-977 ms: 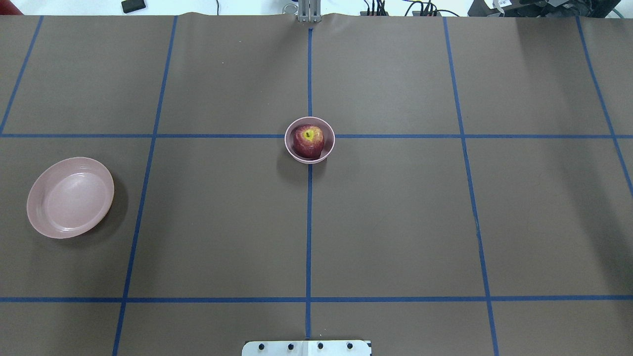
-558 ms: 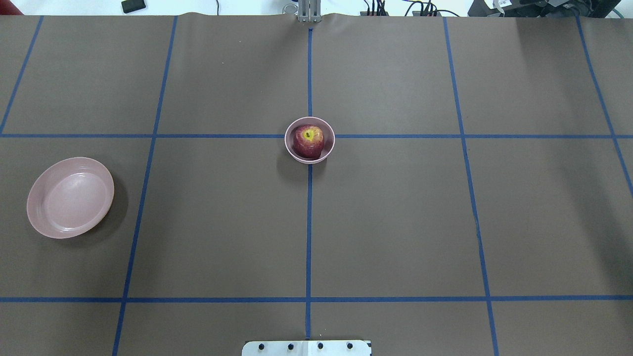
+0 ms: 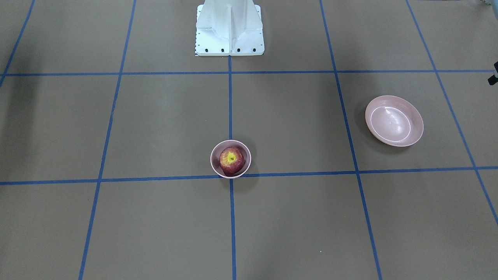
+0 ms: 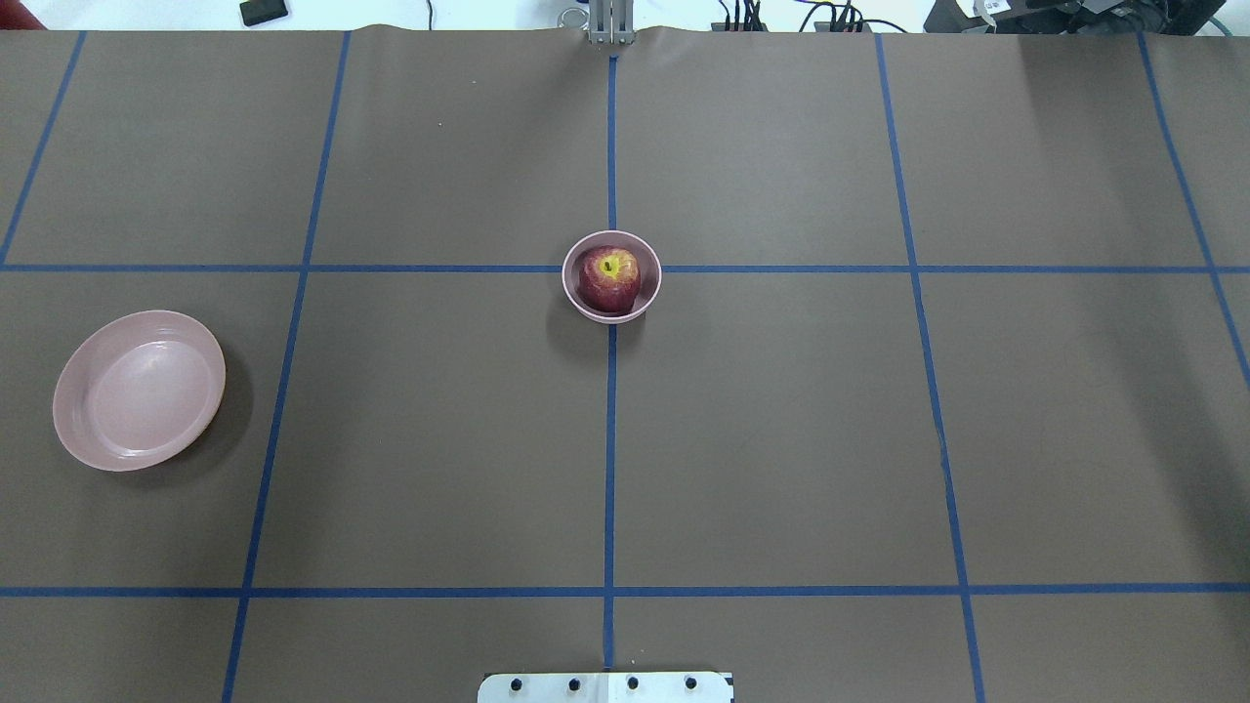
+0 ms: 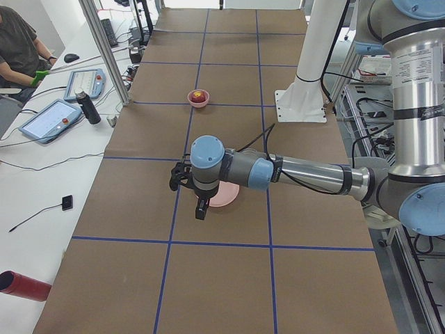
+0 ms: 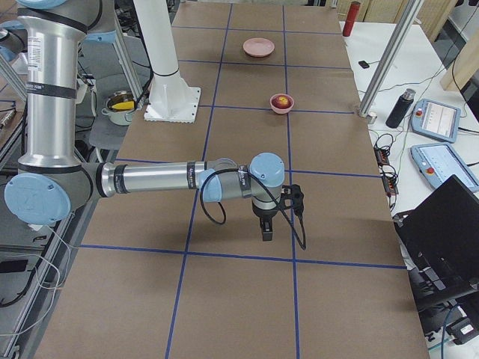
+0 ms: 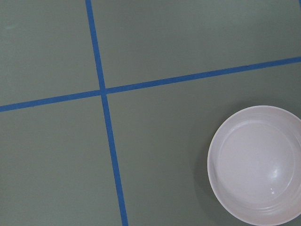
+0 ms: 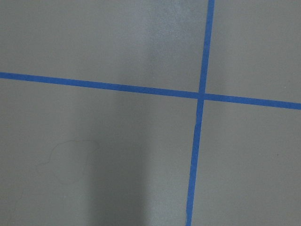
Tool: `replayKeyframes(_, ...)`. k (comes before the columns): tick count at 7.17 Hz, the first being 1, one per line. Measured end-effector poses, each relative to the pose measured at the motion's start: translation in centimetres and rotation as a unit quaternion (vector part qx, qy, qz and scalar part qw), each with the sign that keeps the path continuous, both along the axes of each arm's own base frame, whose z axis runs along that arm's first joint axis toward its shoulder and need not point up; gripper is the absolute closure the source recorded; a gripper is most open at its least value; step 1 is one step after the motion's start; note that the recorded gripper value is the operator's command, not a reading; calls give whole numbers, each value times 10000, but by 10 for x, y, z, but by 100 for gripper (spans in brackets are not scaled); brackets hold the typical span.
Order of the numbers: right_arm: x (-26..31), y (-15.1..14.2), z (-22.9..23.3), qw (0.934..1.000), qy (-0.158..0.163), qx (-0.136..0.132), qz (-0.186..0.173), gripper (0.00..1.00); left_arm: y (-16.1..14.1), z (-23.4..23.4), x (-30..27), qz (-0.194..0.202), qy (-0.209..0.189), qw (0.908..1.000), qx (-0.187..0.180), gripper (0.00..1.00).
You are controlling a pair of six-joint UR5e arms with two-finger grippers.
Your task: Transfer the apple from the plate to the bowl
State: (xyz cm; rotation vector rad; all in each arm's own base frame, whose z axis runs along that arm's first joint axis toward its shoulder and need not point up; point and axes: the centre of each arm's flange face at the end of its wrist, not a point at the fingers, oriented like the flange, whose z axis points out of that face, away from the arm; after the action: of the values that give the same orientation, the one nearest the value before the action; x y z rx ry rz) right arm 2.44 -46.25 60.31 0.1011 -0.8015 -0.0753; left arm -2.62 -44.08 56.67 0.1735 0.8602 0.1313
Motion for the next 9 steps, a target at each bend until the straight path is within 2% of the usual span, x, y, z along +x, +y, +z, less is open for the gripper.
replayKeyframes(9,-14,-4,2,9999,-18,-51,-118,0,-6,8,1,30,20,10000,-40,2)
